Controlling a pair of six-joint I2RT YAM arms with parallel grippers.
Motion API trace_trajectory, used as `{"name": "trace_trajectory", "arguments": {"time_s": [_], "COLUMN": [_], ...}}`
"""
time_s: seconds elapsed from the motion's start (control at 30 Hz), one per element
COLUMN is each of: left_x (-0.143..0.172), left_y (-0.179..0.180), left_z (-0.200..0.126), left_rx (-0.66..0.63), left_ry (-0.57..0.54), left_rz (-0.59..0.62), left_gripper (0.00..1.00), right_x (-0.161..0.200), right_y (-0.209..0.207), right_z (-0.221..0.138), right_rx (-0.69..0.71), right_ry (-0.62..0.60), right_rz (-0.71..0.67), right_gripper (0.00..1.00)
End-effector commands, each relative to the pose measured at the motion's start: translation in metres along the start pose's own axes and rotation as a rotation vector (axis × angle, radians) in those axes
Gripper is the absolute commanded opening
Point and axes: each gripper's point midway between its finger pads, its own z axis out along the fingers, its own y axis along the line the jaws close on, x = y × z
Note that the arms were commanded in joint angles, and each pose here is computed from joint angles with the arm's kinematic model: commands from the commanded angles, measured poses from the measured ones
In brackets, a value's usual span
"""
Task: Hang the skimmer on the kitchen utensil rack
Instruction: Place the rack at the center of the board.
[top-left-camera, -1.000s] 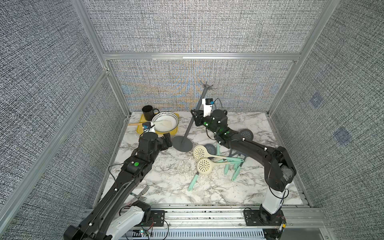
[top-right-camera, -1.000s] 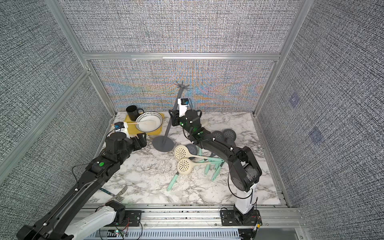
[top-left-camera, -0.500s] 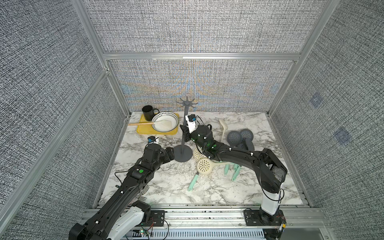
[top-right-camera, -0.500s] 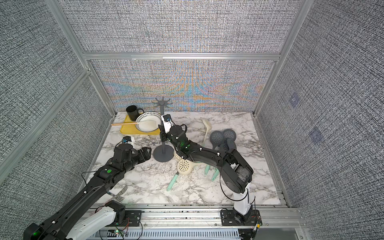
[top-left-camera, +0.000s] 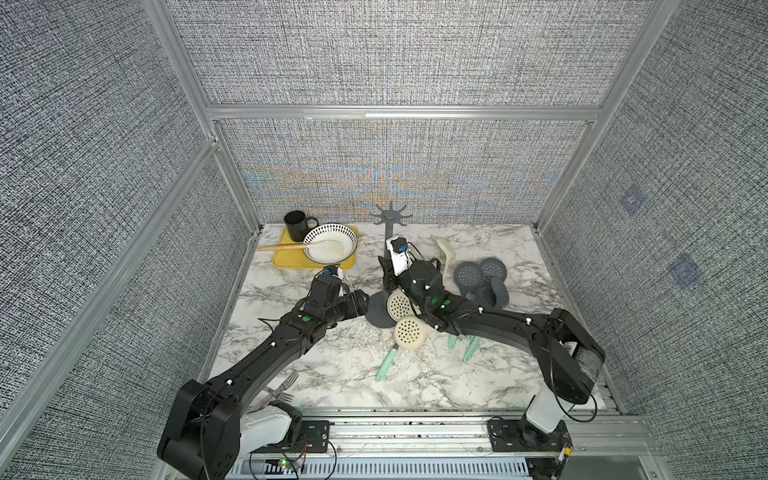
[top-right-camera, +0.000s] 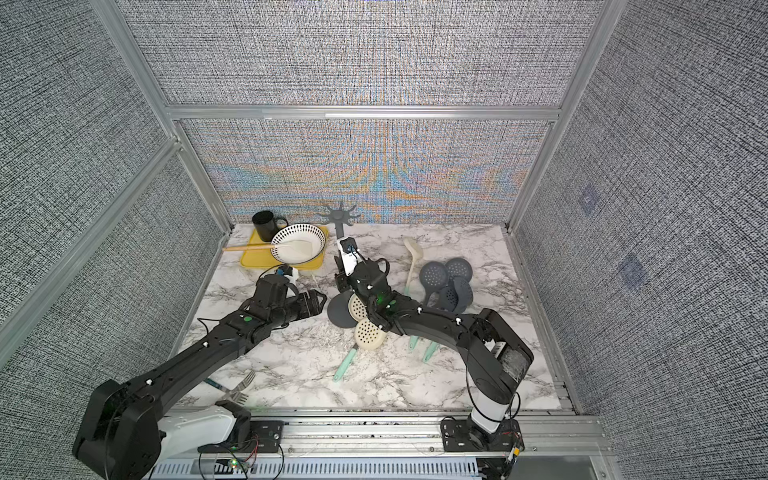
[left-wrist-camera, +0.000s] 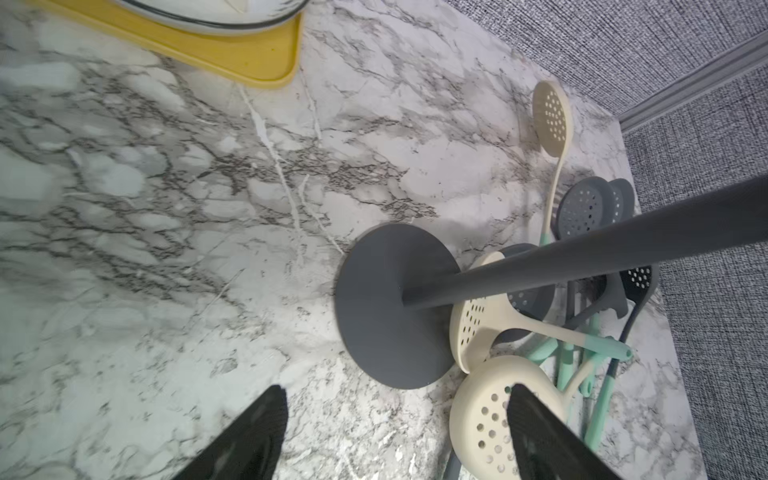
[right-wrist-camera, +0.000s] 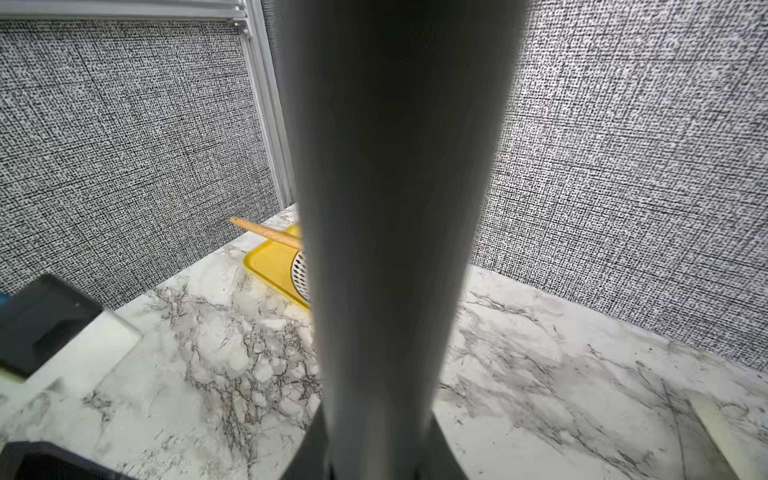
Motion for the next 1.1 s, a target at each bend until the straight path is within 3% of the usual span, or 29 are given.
{"name": "trace_trajectory", "arguments": {"time_s": [0.0,0.1,0.17,0.23,0.27,0.43,0.6,0.73,0.9,1.07], "left_x": [-0.011,-0.010,-0.009,-0.010,-0.010,-0.014,-0.006,0.012,0.044,0.080], "left_y": [-0.016,-0.022,-0.022,-0.019,-0.017,-0.005,0.007,-0.001,-0.035,-0.086], "left_z": [0.004,0.006,0.006,0.003,0.001,-0.021,-0.044,-0.058,-0.060,-0.047], "left_rx": [0.059,0.068,0.068,0.054,0.043,-0.021,-0.079,-0.068,0.014,0.063], "left_ry": [-0.029,-0.022,-0.020,-0.032,-0.041,-0.099,-0.118,-0.114,-0.061,0.003], "left_rz": [0.030,0.049,0.057,0.063,0.066,0.106,0.203,0.277,0.415,0.644], "left_gripper": [0.85,0.86,0.88,0.89,0.90,0.91,0.91,0.92,0.92,0.92], "right_x": [-0.015,-0.010,-0.009,-0.014,-0.017,-0.035,-0.028,-0.014,0.024,0.066], "right_y": [-0.002,0.002,0.005,0.008,0.010,0.017,0.011,-0.003,-0.036,-0.081], "right_z": [-0.002,0.001,0.002,0.003,0.003,-0.001,-0.029,-0.075,-0.135,-0.191], "right_rx": [0.004,-0.015,-0.034,-0.049,-0.055,-0.097,-0.110,-0.092,0.012,0.226], "right_ry": [-0.059,-0.047,-0.048,-0.051,-0.052,-0.073,-0.055,-0.031,0.069,0.213], "right_rz": [0.002,0.012,0.024,0.033,0.035,0.041,0.071,0.100,0.169,0.378], "right_gripper": [0.00,0.00,0.35,0.63,0.73,0.94,0.99,0.99,0.99,0.95]}}
